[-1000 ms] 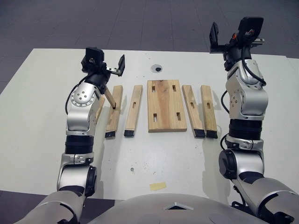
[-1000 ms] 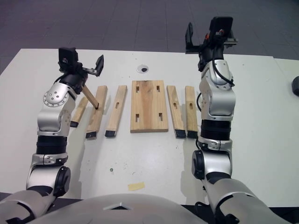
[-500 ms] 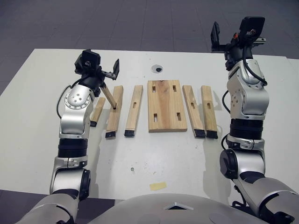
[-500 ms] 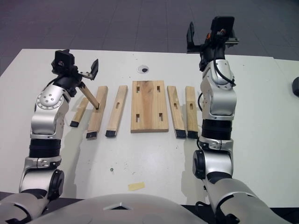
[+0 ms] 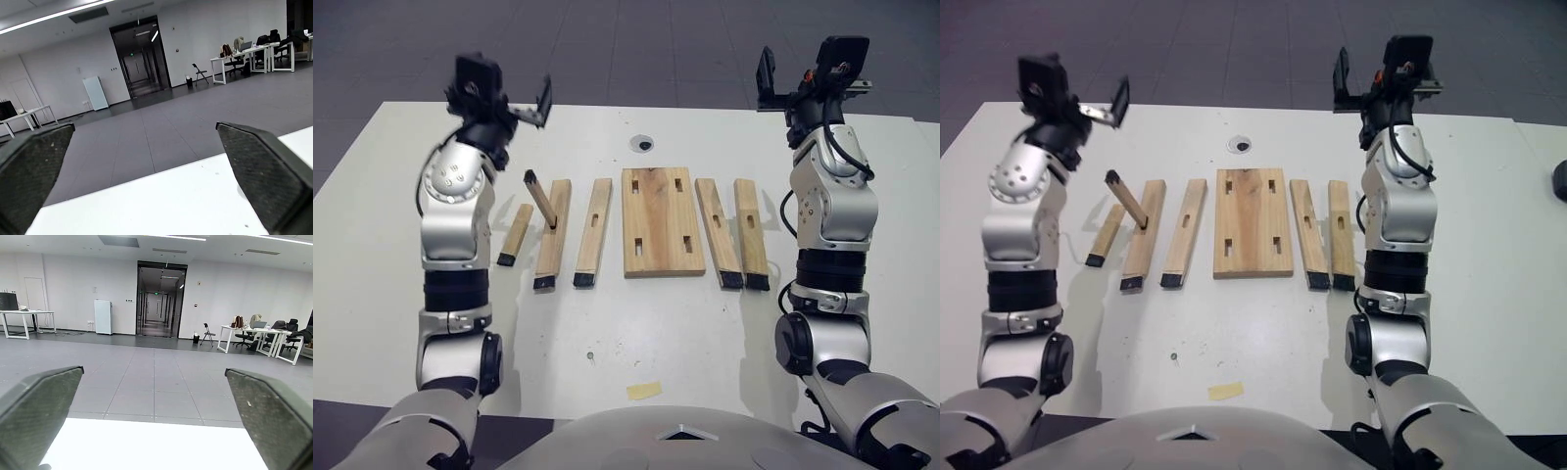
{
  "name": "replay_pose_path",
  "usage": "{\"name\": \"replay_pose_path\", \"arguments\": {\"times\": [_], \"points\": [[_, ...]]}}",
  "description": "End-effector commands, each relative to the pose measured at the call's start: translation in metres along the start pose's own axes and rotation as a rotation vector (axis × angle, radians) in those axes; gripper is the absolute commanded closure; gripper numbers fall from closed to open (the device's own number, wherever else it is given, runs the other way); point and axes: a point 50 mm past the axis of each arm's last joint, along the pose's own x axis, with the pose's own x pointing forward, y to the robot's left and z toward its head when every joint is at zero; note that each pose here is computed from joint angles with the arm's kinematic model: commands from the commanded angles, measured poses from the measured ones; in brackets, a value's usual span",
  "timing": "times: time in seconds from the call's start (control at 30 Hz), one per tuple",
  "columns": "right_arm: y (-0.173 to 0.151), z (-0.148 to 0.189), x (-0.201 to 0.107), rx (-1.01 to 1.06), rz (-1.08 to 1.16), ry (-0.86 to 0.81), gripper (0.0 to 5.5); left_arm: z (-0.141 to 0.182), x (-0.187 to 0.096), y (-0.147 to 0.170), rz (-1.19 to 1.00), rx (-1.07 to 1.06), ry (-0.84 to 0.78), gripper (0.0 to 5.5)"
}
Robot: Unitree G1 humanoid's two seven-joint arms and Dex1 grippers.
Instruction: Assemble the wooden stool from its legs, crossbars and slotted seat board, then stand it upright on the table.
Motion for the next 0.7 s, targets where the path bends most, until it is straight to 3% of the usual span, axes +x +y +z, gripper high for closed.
{"name": "replay_pose_path", "arguments": {"times": [0.03,0.23,0.4,0.57,0.7], "points": [[-0.001,0.002,0.001,0.004,-0.003,-0.005,0.1,0.008,0.01,0.014,0.05,0.015,-0.016,0.11],[0.0,0.003,0.003,0.001,0.003,-0.006,0.1,0.028,0.027,0.0,0.026,-0.025,-0.106,0.11],[0.002,0.003,0.003,0.004,0.01,-0.004,0.1,-0.02,0.011,-0.032,-0.073,0.011,0.064,0.11],[0.0,0.002,0.002,0.003,0.002,0.003,0.1,-0.09,-0.031,-0.043,-0.105,0.067,0.325,0.11],[-0.003,-0.001,0.002,-0.002,0.0,0.016,0.1,-0.086,-0.031,-0.044,-0.095,0.018,0.263,0.11]]}}
